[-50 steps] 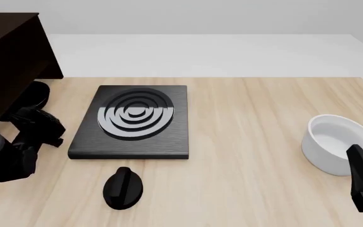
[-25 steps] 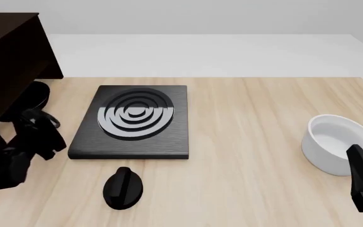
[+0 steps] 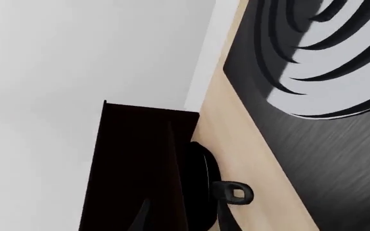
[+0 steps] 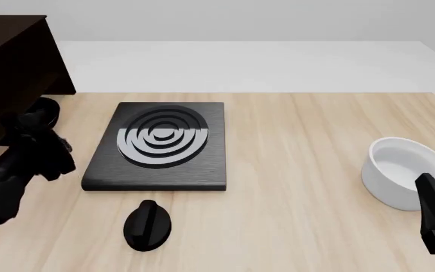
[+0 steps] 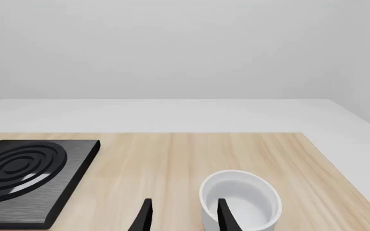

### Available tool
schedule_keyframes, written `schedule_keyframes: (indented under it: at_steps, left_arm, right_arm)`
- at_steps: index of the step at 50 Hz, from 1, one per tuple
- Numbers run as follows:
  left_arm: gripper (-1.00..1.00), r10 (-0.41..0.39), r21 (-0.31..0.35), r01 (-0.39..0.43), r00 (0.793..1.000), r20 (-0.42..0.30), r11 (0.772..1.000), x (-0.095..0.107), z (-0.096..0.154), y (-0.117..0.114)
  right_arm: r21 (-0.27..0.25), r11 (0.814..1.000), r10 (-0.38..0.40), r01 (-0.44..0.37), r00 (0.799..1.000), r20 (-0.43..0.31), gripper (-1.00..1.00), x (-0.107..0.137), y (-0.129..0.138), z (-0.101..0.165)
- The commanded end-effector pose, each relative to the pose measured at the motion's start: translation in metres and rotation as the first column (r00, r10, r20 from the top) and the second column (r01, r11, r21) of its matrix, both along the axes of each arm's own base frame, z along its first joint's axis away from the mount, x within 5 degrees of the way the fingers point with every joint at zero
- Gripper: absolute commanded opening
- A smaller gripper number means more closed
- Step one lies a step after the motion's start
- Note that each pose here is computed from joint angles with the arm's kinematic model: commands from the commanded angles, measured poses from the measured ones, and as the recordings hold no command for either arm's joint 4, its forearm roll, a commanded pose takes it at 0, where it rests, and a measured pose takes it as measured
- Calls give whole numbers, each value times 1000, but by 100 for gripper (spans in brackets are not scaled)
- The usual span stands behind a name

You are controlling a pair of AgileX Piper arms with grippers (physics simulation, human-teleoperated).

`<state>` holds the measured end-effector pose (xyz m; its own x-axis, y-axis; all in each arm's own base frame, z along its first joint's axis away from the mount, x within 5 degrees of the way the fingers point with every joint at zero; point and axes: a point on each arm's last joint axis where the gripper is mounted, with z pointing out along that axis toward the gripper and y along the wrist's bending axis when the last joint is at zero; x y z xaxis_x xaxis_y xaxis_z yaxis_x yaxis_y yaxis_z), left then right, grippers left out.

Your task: Put the frying pan under the cabinet shelf.

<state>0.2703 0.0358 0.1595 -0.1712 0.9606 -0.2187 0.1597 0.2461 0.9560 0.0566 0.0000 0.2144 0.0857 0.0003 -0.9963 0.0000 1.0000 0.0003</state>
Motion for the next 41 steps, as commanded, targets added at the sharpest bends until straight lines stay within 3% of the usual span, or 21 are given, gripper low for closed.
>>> schedule_keyframes:
  at_steps: [1,7,41]
  left_arm:
    - [100,-50,6,50,996,68,999,-17,30,-15]
    - [100,-86,32,84,993,75,996,-27,32,-24]
    - [100,-278,-21,280,958,76,960,-53,45,-70]
  right_arm:
    - [0,1000,0,0,1000,0,100,0,0,0]
    - [0,1000,0,0,1000,0,100,0,0,0]
    - [0,1000,0,0,1000,0,100,0,0,0]
